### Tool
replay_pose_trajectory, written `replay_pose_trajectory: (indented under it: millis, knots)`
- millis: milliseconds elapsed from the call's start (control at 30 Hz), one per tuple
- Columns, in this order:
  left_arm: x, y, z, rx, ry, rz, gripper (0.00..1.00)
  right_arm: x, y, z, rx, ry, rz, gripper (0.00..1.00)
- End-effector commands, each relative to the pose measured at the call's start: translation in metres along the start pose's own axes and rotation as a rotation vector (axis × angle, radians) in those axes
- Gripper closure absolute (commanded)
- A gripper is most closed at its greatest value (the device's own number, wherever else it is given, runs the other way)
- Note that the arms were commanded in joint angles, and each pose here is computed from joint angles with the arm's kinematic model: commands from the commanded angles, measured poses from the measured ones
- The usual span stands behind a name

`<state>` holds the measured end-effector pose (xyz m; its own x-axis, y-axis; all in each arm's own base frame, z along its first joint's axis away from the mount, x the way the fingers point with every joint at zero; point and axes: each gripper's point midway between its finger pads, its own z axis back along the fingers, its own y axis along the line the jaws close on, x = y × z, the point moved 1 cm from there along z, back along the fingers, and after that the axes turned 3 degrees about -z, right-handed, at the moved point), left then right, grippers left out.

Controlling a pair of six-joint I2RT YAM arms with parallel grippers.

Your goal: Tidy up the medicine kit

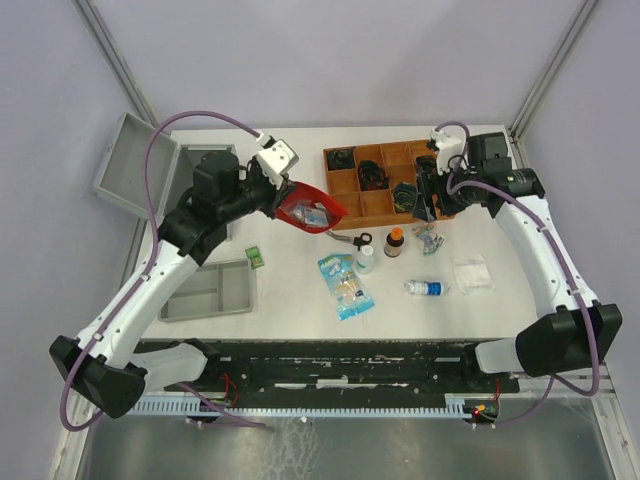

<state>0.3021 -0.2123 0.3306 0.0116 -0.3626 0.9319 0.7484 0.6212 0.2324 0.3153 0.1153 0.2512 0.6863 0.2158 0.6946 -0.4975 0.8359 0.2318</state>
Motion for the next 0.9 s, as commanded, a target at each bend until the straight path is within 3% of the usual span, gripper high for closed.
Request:
replay_pose_trajectory:
  millis: [0, 200, 400, 567, 867]
  knots:
    - [0.015, 0.011, 0.004, 0.066, -0.067, 0.071, 0.97, -0.049, -0.064, -0.006, -0.244, 0.154, -0.023, 0.25]
    - [0.004, 0.016, 0.001, 0.092, -0.054, 0.087, 0.97, -0.122, -0.125, -0.001, -0.403, 0.44, 0.024, 0.27]
    - [-0.002, 0.017, -0.006, 0.09, -0.047, 0.085, 0.97, -0.177, -0.131, -0.002, -0.36, 0.687, 0.077, 0.32]
    - [-0.005, 0.017, -0.008, 0.091, -0.052, 0.083, 0.97, -0.2, -0.138, -0.015, -0.346, 0.769, 0.074, 0.36]
    - [-0.004, 0.021, -0.005, 0.117, -0.054, 0.066, 0.97, -0.218, -0.142, -0.039, -0.3, 0.811, 0.046, 0.51]
